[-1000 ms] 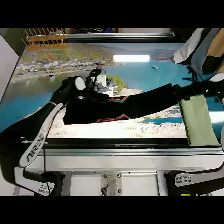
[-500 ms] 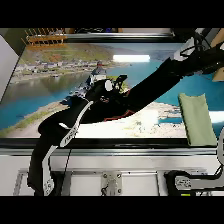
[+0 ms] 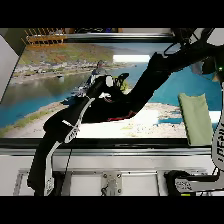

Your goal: Fold the clothes and pants, and hang the long-sleeved shirts on hangers.

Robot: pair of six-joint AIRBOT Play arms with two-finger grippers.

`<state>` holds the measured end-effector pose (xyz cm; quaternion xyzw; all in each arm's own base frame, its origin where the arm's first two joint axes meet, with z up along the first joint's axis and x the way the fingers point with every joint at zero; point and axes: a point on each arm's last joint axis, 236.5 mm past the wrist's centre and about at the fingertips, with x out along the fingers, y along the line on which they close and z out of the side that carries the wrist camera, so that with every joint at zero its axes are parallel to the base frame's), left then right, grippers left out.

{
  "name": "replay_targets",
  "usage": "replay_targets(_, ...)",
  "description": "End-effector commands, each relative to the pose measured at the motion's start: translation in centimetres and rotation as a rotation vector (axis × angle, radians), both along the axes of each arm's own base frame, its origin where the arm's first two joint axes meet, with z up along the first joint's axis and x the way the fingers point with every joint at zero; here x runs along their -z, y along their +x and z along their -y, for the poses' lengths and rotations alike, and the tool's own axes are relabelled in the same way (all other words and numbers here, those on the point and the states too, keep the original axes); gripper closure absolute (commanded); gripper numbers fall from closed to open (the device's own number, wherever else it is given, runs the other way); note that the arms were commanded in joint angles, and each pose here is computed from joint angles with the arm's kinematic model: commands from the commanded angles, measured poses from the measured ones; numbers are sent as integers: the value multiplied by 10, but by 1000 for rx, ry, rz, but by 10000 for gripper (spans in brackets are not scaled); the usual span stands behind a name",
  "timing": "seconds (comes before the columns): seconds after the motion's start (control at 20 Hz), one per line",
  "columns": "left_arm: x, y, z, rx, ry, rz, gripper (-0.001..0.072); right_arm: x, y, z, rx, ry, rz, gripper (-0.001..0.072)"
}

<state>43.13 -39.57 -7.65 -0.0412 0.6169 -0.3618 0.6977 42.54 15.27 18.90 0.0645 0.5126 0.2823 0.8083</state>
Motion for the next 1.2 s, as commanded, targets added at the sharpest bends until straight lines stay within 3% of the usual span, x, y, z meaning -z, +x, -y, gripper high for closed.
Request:
replay_targets(0.0,-37,28,-42,-63,-10,32,698,-3,-5,-26,-14,19,-4,705)
replay_targets(0.4,-166,105,-212,-369,-67,231,697,37,-16,-155,-62,106,-99,706)
replay_targets(0.85,-234,83,-358,-601,-35,319,697,177,-50,-326,-146,147,-193,686)
replay_targets(0.9,-232,78,-363,-611,-31,311,697,187,-52,-343,-138,183,-202,549)
replay_targets(0.95,-229,73,-367,-622,-28,301,697,193,-56,-358,-141,227,-210,277)
replay_targets(1.0,-227,69,-370,-624,-24,299,697,194,-61,-371,-169,272,-214,53)
replay_targets(1.05,-225,66,-371,-631,-22,302,698,187,-66,-377,-190,312,-225,72)
replay_targets(1.1,-226,64,-372,-642,-23,312,697,177,-64,-377,-199,340,-218,147)
replay_targets(1.15,-226,62,-373,-652,-24,330,697,163,-55,-370,-203,349,-182,147)
